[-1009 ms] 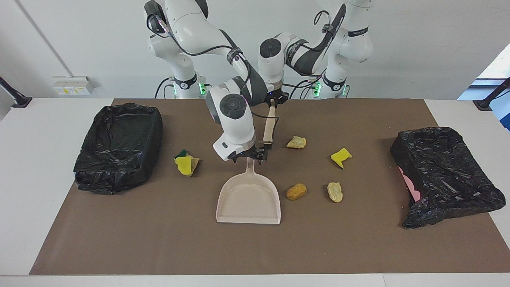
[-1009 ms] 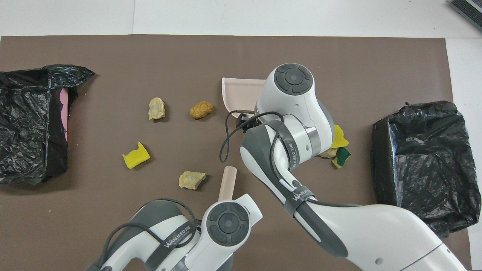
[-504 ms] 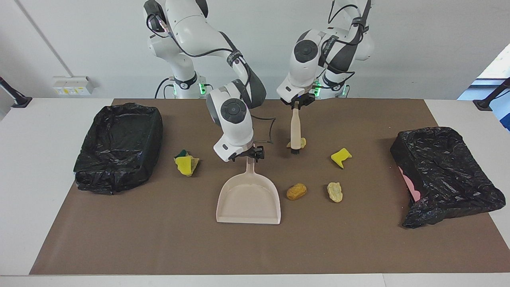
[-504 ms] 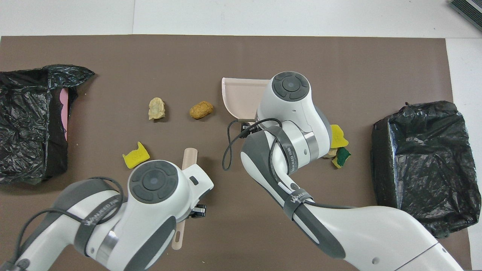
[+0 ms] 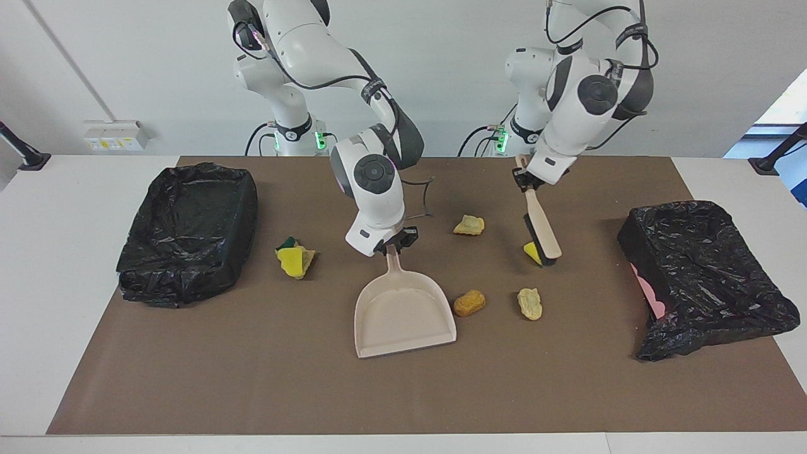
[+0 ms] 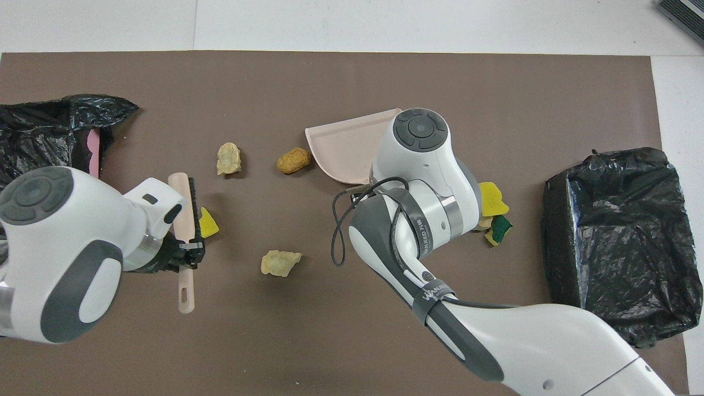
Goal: Sweep and dump trash in bin
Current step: 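Lift the brush with the left gripper while the right gripper positions the dustpan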
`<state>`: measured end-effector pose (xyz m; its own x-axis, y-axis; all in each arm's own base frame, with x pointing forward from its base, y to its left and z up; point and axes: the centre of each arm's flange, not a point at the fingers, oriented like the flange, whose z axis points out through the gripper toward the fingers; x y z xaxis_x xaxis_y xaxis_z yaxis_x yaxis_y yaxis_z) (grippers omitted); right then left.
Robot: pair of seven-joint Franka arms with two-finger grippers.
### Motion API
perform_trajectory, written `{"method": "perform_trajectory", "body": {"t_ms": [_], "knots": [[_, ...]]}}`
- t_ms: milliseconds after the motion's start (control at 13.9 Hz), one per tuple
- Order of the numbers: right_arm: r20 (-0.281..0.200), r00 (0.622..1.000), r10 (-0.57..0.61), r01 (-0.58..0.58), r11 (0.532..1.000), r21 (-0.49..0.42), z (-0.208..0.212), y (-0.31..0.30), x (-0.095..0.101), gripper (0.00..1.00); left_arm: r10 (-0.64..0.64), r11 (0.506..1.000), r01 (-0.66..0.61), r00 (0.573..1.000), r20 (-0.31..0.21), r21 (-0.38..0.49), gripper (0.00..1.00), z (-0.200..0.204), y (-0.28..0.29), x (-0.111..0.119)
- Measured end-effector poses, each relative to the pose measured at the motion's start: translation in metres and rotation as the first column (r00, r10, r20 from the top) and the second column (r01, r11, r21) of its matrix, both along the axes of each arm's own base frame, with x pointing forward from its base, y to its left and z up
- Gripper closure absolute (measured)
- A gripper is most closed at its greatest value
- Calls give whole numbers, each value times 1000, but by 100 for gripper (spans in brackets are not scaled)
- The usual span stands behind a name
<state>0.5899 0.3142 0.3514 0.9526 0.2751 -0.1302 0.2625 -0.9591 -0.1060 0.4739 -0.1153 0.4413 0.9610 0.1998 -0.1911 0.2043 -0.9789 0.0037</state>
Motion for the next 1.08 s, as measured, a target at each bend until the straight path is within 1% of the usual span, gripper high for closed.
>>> {"method": "perform_trajectory", "body": {"t_ms": [72,144,216,360,432,504,649,721,793,865,1009,1081], "knots": [[15,994,105,-105,994,19,4,-7,3,68,30,1000,-30,1000,6,-6,74,-4,26,8],[33,978,207,-208,977,36,12,-18,8,68,42,999,-41,999,4,-11,74,-7,46,13],[38,949,312,-314,948,51,22,-33,11,68,50,999,-50,999,-3,-14,74,-13,61,16],[23,865,502,-502,861,84,42,-65,10,68,62,998,-62,998,-23,-16,74,-31,76,21],[23,819,574,-573,814,89,50,-75,6,68,50,999,-51,998,-26,-19,74,-44,78,23],[17,756,654,-654,754,71,53,-80,-1,68,26,999,-26,999,-28,-24,74,-56,78,25],[-21,606,795,-795,606,19,50,-84,-14,68,-22,999,20,999,-49,-34,74,-75,78,24],[-35,558,829,-829,559,12,45,-85,-21,68,-39,999,37,998,-55,-37,74,-80,77,21],[-39,538,842,-842,539,6,38,-85,-29,68,-52,998,50,997,-62,-39,74,-83,75,17],[-40,537,843,-844,537,-13,32,-79,-39,68,-67,997,64,995,-68,-39,74,-85,71,12],[-71,538,840,-842,530,-105,22,-60,-69,68,-100,995,97,992,-76,-38,74,-87,56,2],[-83,530,844,-846,518,-127,20,-52,-84,68,-119,993,117,990,-79,-36,74,-88,46,-3]]}}
